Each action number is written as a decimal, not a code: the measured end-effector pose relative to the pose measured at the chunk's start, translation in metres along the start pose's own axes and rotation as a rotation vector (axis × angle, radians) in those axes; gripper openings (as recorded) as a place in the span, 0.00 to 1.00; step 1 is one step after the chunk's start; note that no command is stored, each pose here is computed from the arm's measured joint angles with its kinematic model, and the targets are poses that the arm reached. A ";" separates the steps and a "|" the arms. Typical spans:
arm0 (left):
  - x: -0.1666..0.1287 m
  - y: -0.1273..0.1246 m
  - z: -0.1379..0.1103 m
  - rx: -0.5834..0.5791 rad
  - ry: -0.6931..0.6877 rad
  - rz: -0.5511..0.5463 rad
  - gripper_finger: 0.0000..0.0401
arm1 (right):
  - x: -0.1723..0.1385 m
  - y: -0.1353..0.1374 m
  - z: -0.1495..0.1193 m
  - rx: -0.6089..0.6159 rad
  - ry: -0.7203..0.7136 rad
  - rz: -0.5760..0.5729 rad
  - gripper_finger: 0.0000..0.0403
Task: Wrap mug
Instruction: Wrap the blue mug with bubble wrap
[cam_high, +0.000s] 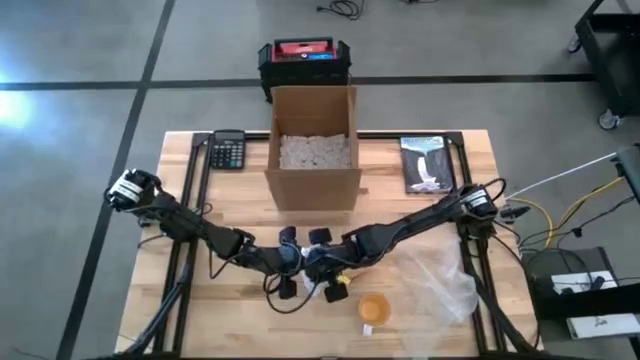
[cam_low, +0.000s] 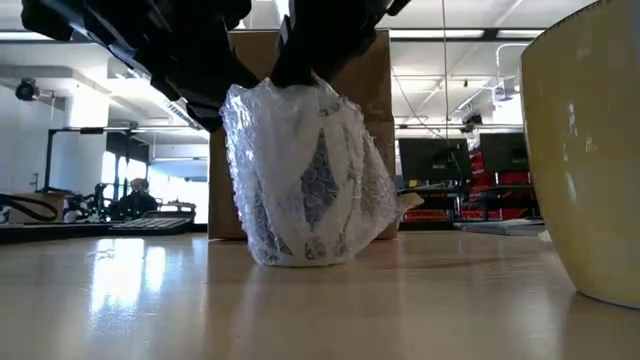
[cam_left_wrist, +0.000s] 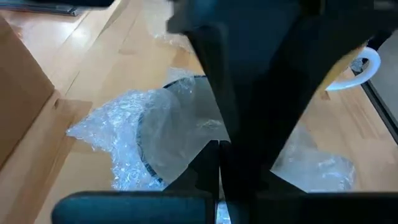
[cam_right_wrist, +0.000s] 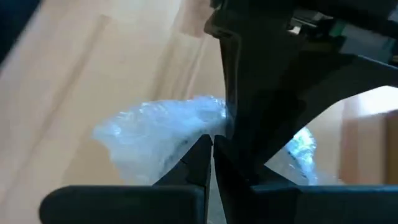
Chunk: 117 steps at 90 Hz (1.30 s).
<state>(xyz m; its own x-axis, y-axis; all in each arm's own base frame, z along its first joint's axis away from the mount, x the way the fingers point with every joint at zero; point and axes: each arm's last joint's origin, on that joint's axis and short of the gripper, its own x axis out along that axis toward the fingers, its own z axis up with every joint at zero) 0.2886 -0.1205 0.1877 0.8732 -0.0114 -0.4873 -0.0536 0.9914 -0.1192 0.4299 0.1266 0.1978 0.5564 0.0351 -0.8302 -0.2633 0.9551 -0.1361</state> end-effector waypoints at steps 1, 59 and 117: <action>0.000 0.000 0.000 0.000 0.000 0.001 0.00 | 0.001 0.000 0.000 0.000 0.001 -0.006 0.02; -0.045 0.005 0.023 -0.049 -0.010 -0.026 0.00 | 0.022 -0.003 -0.034 0.078 0.108 -0.042 0.02; -0.013 -0.002 -0.002 -0.004 0.061 -0.053 0.00 | 0.005 -0.007 -0.030 0.089 0.085 -0.024 0.02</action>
<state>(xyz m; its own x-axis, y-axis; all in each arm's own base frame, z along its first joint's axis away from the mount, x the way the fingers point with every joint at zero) 0.2764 -0.1221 0.1927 0.8435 -0.0720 -0.5322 -0.0098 0.9887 -0.1494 0.4108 0.1114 0.1783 0.4918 -0.0097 -0.8707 -0.1775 0.9778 -0.1112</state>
